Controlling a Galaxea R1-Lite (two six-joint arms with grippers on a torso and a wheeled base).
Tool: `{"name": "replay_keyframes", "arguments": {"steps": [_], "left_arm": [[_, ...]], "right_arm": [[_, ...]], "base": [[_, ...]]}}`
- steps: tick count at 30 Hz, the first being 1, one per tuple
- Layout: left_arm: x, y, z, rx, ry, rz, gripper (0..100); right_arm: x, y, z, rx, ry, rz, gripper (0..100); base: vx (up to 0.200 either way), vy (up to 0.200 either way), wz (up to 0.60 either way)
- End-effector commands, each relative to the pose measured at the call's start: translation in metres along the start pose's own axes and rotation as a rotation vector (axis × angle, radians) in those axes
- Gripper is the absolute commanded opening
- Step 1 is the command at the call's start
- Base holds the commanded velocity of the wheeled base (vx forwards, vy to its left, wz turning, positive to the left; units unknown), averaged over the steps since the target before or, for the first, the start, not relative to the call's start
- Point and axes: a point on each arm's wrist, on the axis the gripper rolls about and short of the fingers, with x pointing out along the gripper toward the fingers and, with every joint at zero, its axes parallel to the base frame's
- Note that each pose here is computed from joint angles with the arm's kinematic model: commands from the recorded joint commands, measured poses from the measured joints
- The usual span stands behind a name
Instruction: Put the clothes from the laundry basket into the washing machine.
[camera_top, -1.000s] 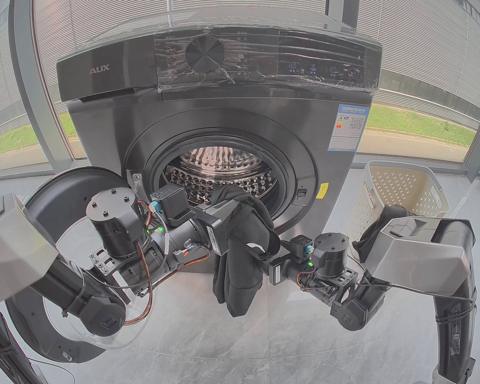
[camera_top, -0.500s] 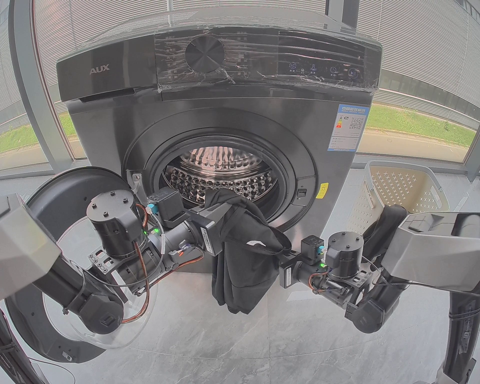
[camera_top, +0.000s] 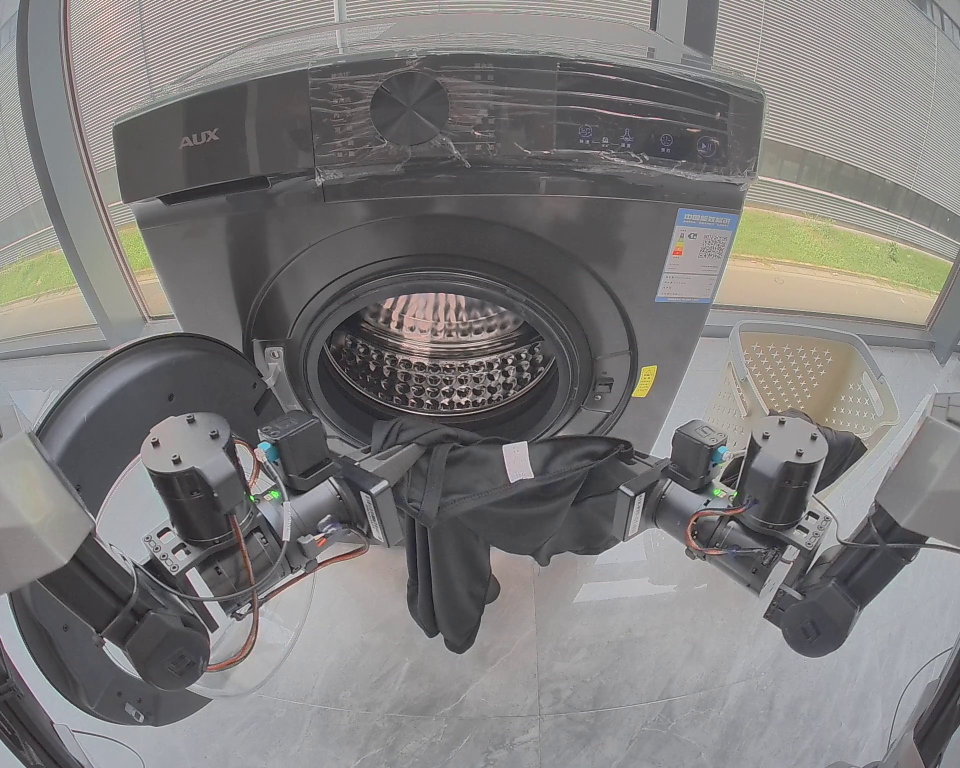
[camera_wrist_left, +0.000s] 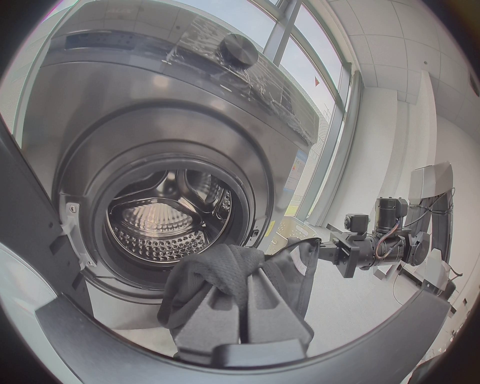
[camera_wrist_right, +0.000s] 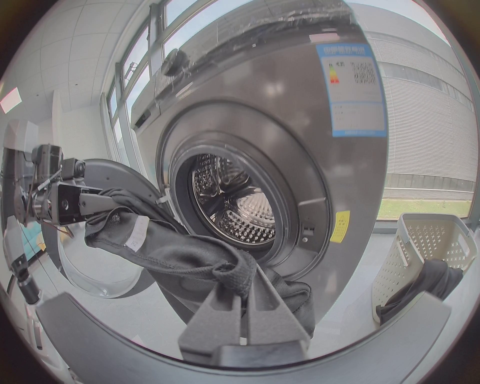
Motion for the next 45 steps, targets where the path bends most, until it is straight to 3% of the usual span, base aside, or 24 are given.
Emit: {"name": "replay_keyframes", "arguments": {"steps": [1, 3, 7, 12, 20, 21, 35, 40, 45], "left_arm": [[-0.009, 0.004, 0.006, -0.006, -0.035, 0.015, 0], [-0.01, 0.005, 0.007, -0.005, -0.043, 0.02, 0], [-0.014, 0.005, 0.008, -0.004, -0.07, 0.024, 0], [-0.019, 0.002, 0.017, 0.002, -0.123, 0.019, 0], [-0.027, -0.002, 0.008, 0.005, -0.074, 0.013, 0], [-0.026, -0.001, 0.009, 0.004, -0.076, 0.013, 100], [-0.023, 0.001, -0.018, -0.016, 0.026, 0.01, 100], [-0.015, 0.003, -0.04, -0.006, 0.099, 0.011, 100], [-0.005, 0.003, -0.051, -0.006, 0.094, -0.005, 100]], "right_arm": [[-0.016, 0.0, 0.024, 0.006, -0.073, 0.006, 0], [-0.018, -0.001, 0.026, 0.009, -0.077, 0.008, 0], [-0.036, 0.0, 0.041, 0.017, -0.161, 0.024, 0], [-0.051, 0.004, 0.047, 0.02, -0.176, 0.04, 0], [-0.043, 0.002, 0.039, 0.022, -0.16, 0.033, 0], [-0.043, 0.002, 0.04, 0.021, -0.167, 0.032, 0], [-0.035, 0.001, 0.058, 0.047, -0.25, 0.018, 0], [-0.035, 0.0, 0.058, 0.048, -0.249, 0.002, 0], [-0.035, -0.001, 0.06, 0.05, -0.254, -0.009, 0]], "base": [[0.0, 0.0, 0.0], [0.0, 0.0, 0.0], [0.0, 0.0, 0.0], [0.0, 0.0, 0.0], [0.0, 0.0, 0.0], [0.0, 0.0, 0.0], [0.0, 0.0, 0.0], [0.0, 0.0, 0.0], [0.0, 0.0, 0.0]]}}
